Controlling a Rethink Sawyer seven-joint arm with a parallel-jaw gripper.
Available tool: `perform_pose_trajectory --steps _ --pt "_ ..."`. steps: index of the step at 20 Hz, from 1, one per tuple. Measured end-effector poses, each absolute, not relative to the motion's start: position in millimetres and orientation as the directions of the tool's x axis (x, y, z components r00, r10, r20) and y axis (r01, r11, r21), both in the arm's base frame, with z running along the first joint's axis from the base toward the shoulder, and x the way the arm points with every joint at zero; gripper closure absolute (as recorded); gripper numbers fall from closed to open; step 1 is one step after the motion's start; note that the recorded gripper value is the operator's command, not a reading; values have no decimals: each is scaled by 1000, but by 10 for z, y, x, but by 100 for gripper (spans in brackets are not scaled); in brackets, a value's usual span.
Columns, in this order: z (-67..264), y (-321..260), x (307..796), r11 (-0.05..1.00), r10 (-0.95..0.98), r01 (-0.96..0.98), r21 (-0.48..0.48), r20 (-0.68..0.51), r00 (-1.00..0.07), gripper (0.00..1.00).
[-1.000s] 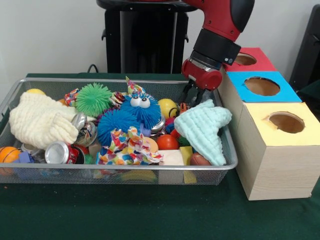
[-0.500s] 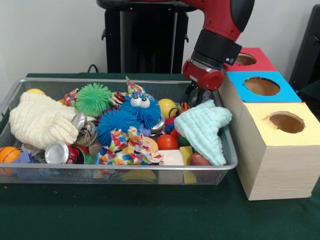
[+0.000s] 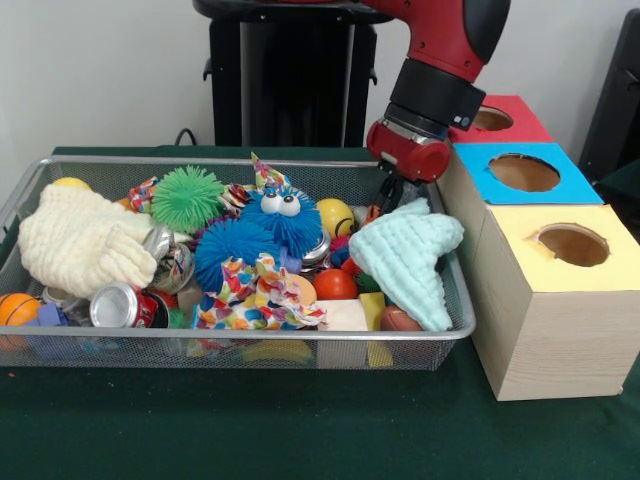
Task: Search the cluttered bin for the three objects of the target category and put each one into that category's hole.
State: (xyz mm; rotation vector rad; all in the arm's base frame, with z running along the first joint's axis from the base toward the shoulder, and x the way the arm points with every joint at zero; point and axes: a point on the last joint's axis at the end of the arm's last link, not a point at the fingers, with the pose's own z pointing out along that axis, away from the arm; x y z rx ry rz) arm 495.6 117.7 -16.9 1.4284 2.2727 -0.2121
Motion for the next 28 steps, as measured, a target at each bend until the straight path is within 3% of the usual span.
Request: perform_pose_trajectory --steps 11,28 --pt "-102 1240 4986 473 808 873 119 -454 -376 100" --pt "381 1501 5042 467 798 875 129 -488 -354 100"
